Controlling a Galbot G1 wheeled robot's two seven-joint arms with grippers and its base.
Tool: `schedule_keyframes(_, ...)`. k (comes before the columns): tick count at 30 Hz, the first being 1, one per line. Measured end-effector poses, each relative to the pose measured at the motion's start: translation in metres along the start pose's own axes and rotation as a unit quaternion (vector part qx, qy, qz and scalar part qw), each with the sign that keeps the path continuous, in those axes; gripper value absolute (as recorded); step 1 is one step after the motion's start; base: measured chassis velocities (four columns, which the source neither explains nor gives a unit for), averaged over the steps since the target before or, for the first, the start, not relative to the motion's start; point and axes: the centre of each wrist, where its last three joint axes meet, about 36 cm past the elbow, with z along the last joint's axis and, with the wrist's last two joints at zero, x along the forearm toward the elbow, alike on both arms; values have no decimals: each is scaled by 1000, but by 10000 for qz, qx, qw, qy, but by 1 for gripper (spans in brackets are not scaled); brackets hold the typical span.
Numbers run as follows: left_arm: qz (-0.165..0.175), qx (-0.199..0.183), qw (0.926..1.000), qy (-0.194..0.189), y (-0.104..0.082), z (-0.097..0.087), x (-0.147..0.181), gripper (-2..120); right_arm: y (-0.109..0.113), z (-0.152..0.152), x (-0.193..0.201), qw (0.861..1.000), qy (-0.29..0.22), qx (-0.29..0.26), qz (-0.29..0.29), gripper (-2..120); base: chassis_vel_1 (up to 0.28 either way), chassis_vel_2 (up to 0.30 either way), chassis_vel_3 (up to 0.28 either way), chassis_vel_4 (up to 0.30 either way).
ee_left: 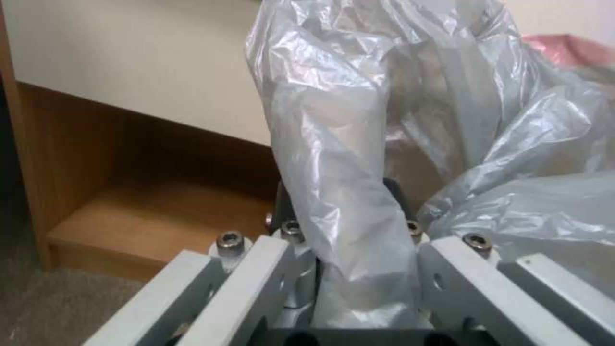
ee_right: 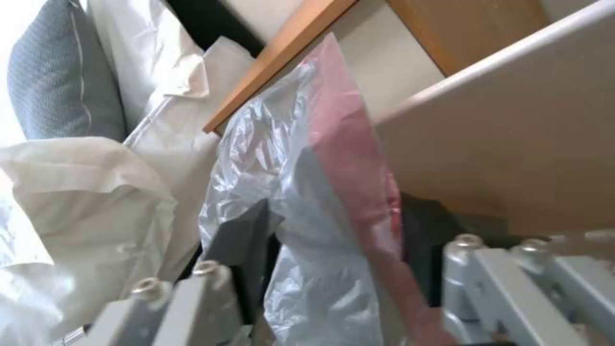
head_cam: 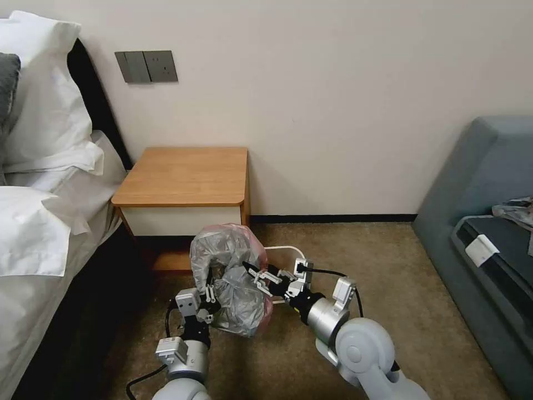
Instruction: Pick up the garbage bag from the table and place it over the trash can.
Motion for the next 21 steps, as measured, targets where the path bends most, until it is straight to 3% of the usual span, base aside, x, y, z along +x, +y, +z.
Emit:
schedule_keyframes(2, -5, -2, 10000, -1, 0, 0, 0, 7, 0, -1, -1, 10000, -13, 8, 15, 35, 0, 0, 0, 0)
schedule_keyframes(10, -14, 16, 10000, 4, 3, -1, -1, 7, 2, 1, 0, 10000, -39, -13, 53, 13, 0, 0, 0, 0)
schedule_keyframes(12, -27, 55, 10000, 7, 3, -2, -2, 7, 4, 2, 1, 10000, -64, -11, 56, 0, 0, 0, 0, 0)
schedule_keyframes(21, -214, 347, 9991, 73, 7, -9, -3, 7, 11, -2, 4, 9997, -190, 43, 117, 0, 0, 0, 0, 0)
